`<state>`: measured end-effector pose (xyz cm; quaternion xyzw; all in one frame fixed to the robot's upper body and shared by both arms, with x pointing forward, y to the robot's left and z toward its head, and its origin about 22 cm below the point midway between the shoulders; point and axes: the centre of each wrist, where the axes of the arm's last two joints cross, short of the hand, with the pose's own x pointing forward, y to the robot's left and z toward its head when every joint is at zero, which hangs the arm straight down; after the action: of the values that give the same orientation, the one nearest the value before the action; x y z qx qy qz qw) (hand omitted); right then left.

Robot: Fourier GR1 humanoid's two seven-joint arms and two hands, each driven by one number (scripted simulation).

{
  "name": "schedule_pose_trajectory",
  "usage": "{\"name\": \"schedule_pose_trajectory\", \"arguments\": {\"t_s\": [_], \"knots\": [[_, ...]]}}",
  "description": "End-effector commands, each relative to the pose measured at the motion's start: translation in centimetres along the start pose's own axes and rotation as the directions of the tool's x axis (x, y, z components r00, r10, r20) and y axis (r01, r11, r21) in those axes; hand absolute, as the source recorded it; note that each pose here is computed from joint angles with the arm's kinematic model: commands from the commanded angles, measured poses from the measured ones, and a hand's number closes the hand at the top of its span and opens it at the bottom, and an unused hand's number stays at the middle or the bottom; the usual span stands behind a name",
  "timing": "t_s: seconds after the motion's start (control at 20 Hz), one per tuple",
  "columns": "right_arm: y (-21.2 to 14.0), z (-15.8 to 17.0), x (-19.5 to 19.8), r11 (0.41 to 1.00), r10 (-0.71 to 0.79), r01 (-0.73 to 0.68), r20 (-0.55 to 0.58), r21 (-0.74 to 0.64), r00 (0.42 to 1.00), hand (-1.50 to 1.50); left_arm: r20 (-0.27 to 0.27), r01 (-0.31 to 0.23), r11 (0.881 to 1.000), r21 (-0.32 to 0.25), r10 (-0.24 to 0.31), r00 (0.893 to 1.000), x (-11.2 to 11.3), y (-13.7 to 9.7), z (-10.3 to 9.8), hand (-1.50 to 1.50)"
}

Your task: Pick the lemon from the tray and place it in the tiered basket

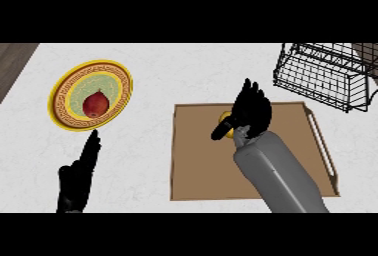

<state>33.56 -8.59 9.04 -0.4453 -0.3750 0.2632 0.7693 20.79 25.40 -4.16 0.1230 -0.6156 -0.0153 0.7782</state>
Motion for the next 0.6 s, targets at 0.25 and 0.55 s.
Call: {"name": "schedule_pose_trajectory", "arguments": {"t_s": [0.25, 0.55], "knots": [[0.4, -0.7, 1.5, 0.990, 0.114, -0.085, -0.268, 0.116, 0.957, -1.50, -0.033, 0.005, 1.000, 0.004, -0.005, 0.999, -1.4, 0.9, 0.0, 0.00], [0.4, -2.3, 1.3, 0.987, 0.130, -0.094, -0.297, 0.130, 0.946, -1.50, -0.024, -0.010, 1.000, 0.010, 0.010, 1.000, -0.1, -0.3, -1.1, 0.00]]}}
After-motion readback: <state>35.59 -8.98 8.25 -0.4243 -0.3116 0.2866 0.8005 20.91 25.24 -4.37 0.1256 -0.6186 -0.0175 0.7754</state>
